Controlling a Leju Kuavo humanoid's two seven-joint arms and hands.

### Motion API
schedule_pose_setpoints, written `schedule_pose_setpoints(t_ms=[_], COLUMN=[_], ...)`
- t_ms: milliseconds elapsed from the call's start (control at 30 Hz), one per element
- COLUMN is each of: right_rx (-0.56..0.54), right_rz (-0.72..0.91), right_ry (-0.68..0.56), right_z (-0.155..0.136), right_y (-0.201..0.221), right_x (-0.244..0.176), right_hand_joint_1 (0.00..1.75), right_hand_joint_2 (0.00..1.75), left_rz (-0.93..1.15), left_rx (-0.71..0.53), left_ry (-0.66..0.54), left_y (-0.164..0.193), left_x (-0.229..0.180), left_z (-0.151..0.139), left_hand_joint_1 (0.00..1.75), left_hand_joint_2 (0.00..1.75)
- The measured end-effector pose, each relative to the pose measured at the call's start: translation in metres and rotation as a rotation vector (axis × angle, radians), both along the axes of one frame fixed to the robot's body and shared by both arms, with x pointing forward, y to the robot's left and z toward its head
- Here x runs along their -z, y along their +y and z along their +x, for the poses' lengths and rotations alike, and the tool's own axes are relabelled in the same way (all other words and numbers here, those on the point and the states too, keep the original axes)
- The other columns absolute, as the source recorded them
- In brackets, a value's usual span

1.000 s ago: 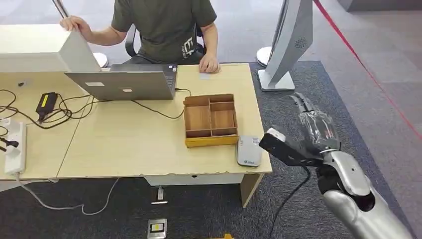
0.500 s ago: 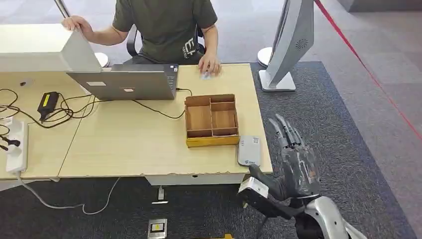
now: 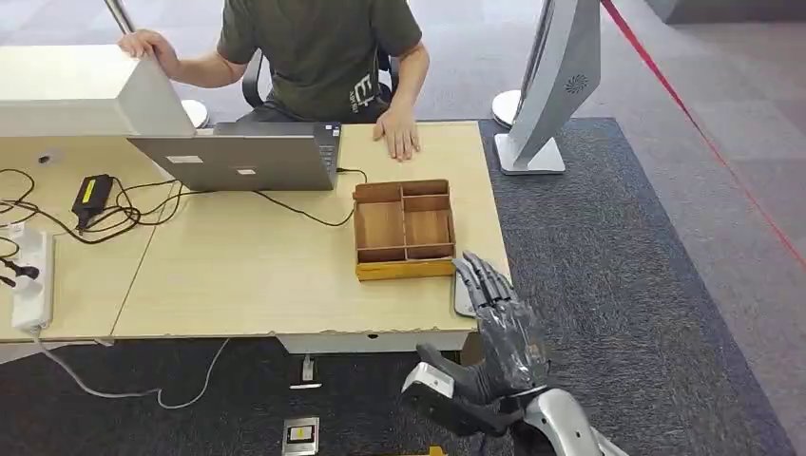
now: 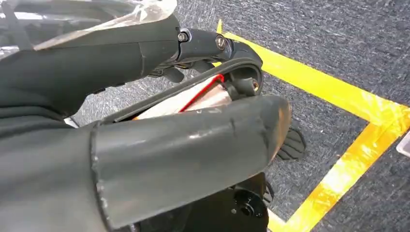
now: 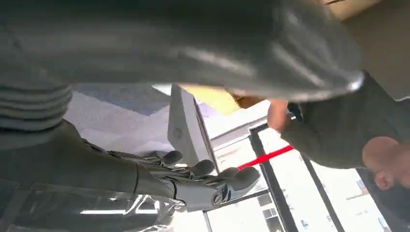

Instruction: Pass the card to the sensor for recognition and then transmit it.

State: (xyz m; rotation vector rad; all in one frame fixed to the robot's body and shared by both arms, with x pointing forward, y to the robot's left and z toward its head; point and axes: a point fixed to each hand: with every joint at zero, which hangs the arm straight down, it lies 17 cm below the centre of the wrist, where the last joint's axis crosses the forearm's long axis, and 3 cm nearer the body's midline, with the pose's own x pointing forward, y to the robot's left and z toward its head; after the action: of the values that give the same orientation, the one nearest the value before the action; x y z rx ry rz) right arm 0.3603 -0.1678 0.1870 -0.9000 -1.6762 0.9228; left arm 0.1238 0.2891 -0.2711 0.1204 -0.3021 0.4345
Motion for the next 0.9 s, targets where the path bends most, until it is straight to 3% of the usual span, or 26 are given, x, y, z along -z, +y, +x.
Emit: schedule_pose_setpoints(t_ms=[567, 900], right_rx=[0.015, 0.049], right_rz=[-0.308, -0.398], right_ry=[-0.195, -0.148], right_z=[0.03, 0.068], right_y=[0.043, 0.048], right_x=[-0.006, 0.006], right_hand_joint_1=[0.0, 0.0], right_hand_joint_2=[1.75, 1.75], left_rz=[-0.006, -0.013], left_rx=[0.011, 0.019], left_ry=[0.003, 0.005], left_y=[-0.002, -0.003], left_x=[0.0, 0.0], left_z=[0.0, 0.001], left_hand_joint_1=[0.0, 0.0], left_hand_joint_2=[0.0, 0.0])
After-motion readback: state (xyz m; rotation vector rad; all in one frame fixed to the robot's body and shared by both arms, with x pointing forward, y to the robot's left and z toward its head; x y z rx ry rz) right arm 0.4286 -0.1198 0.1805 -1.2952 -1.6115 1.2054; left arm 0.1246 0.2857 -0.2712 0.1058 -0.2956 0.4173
